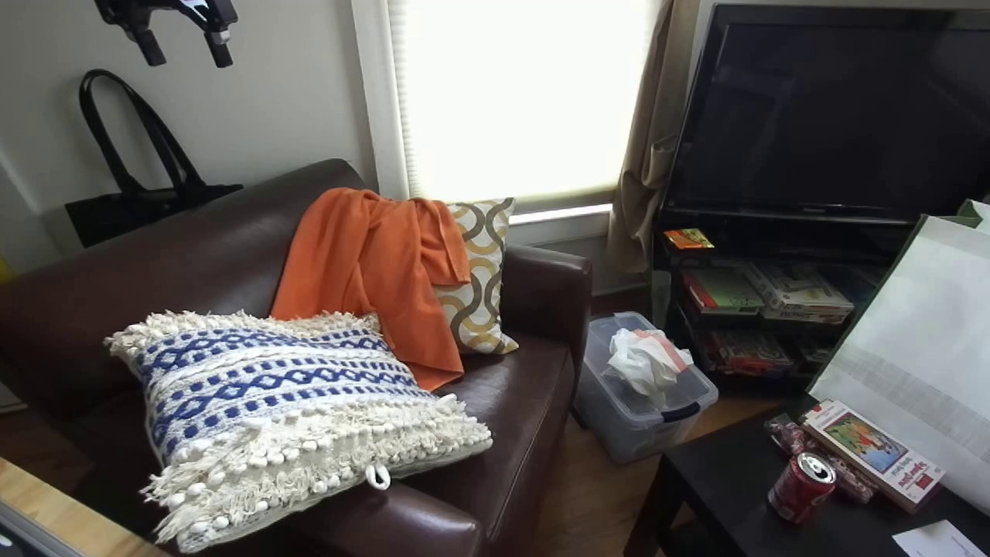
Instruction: Place the orange towel on the backrest of the sofa
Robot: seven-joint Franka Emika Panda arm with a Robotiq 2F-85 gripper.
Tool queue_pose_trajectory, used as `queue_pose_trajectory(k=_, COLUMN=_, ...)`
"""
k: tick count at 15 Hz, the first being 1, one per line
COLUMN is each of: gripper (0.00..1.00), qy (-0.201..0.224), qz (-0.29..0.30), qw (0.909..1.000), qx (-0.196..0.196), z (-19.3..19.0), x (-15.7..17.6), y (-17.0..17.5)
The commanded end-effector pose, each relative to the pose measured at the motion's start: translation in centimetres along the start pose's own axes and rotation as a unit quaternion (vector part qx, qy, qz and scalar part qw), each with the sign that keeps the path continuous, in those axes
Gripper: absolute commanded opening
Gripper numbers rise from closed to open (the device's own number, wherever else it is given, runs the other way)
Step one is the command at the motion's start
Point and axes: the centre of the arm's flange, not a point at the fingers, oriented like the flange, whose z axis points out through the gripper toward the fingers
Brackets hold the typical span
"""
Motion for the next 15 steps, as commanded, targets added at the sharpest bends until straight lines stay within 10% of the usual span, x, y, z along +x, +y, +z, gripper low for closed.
queue_pose_trajectory(k=1, gripper=1.00, qy=0.016, qz=-0.003, qw=0.9998, qx=0.007, z=1.3, x=4.2, y=-1.3)
queue_pose_trajectory(k=15, gripper=1.00, qy=0.017, qz=0.049, qw=0.9986, qx=-0.004, z=12.6, x=19.2, y=-8.1)
